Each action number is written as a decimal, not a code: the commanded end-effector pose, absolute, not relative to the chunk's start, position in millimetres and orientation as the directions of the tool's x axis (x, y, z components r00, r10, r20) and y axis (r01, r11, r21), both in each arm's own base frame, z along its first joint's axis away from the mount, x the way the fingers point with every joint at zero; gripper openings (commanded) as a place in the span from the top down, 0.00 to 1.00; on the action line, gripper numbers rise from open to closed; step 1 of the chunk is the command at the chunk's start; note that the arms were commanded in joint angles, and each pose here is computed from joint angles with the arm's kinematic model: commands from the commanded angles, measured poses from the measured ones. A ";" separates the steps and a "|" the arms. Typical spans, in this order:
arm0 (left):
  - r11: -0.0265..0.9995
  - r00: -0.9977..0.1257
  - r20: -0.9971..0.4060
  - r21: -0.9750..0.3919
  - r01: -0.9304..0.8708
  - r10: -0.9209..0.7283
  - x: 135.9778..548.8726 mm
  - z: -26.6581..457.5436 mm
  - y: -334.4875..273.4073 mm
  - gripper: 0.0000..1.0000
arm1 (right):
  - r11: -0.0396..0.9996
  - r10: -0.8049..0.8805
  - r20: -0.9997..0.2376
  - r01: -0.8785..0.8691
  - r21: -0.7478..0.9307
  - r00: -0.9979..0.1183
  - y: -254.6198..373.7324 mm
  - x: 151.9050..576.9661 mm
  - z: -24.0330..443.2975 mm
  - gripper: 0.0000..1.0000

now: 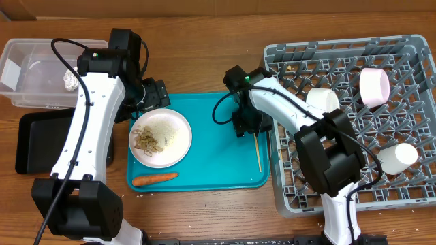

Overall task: Sort waste into correct bins and load items into the dishwasher
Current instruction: 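Return the right gripper to the second chopstick and grasp it, then carry the second chopstick into the rack beside the first, then grasp the rim of the white plate with the left gripper, then lift the plate and move it over the black tray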

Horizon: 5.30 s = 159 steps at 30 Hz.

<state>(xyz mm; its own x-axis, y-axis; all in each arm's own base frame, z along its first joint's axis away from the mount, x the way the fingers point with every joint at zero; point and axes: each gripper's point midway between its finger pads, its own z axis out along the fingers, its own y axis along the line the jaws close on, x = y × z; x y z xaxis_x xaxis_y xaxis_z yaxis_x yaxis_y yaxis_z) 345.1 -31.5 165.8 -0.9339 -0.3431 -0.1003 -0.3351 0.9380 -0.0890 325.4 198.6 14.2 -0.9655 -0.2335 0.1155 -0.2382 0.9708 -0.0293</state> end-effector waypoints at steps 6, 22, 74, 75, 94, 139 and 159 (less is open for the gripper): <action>0.931 -0.925 -0.117 -0.101 -0.351 -0.361 348.4 170.7 -32.4 0.07 | 0.971 -0.221 0.167 -0.233 -0.056 -0.961 186.4 305.1 -11.9 0.59; 0.931 -0.925 -0.120 -0.102 -0.351 -0.361 349.2 170.8 -32.5 0.07 | 0.977 -0.213 0.024 -0.213 -0.010 -0.977 201.2 331.1 71.3 0.96; 0.988 -0.981 -0.134 -0.093 -0.127 -0.138 339.1 165.6 -114.0 0.07 | 0.980 0.200 -0.413 0.172 0.104 -0.889 16.2 311.5 259.5 0.36; 0.989 -0.982 -0.129 -0.081 -0.126 -0.136 337.5 163.0 -117.2 0.07 | 0.973 0.232 -0.402 0.209 0.101 -0.886 4.6 308.6 258.6 0.36; 0.983 -0.977 0.126 0.090 -0.163 -0.173 319.4 54.2 -150.6 0.11 | 0.911 0.409 -0.350 0.359 0.202 -0.843 -36.5 300.8 256.6 0.36; 0.961 -0.972 0.174 0.253 -0.110 -0.157 311.2 -12.4 -124.6 0.96 | 0.911 0.409 -0.350 0.359 0.202 -0.843 -36.5 300.7 256.6 0.36; 0.936 -0.981 0.133 0.341 -0.086 -0.138 331.0 40.5 -114.5 0.96 | 0.911 0.409 -0.350 0.359 0.201 -0.843 -36.6 300.7 256.6 0.37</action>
<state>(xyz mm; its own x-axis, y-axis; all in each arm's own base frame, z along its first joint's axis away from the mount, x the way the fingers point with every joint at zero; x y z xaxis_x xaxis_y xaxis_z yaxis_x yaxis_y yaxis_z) 321.7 -117.0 34.2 -0.9750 -0.1552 0.1591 -0.0988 0.9439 0.3151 299.3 -35.6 248.7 -0.8542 0.4061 -0.3247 0.3602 0.9125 0.1938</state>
